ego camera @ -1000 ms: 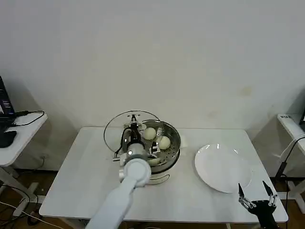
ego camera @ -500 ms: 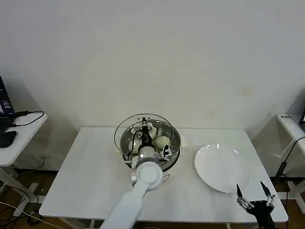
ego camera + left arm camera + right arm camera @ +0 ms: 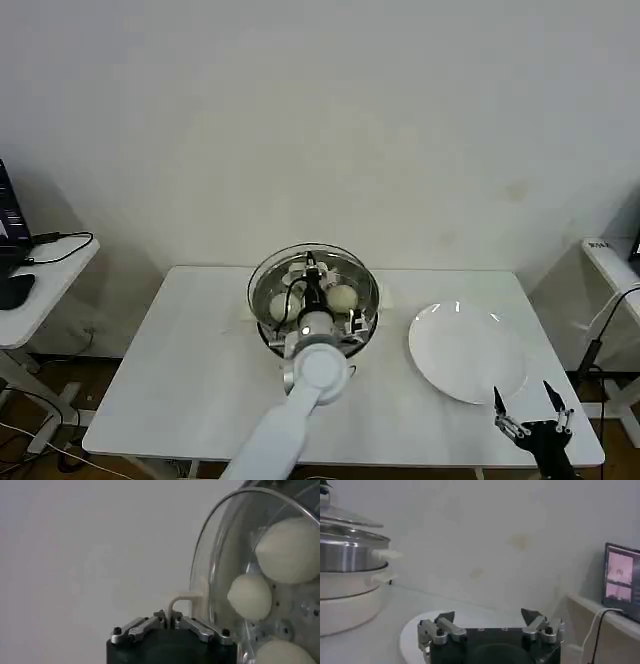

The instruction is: Take steamed baozi put them in steamer then cover it.

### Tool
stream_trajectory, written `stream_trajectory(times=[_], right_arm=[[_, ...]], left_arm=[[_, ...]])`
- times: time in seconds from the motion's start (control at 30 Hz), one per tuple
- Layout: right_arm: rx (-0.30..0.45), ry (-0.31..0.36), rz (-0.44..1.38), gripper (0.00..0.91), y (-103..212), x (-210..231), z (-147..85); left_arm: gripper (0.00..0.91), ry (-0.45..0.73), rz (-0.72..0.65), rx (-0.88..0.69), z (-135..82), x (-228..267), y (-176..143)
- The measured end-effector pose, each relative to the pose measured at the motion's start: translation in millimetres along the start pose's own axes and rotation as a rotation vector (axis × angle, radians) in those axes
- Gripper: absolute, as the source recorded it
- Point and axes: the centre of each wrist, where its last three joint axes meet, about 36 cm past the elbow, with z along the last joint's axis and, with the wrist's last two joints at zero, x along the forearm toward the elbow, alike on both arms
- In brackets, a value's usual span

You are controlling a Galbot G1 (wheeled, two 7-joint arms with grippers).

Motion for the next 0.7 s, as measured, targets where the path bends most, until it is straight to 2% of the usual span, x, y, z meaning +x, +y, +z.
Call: stream_trajectory(times=[0.7], right_arm=[[-0.004,0.002,-0.008,0.907,1.4,1.0,0.7]], left_arm=[[0.0,-0.021,0.028,-0.001,-10.1,5.2,-9.6]])
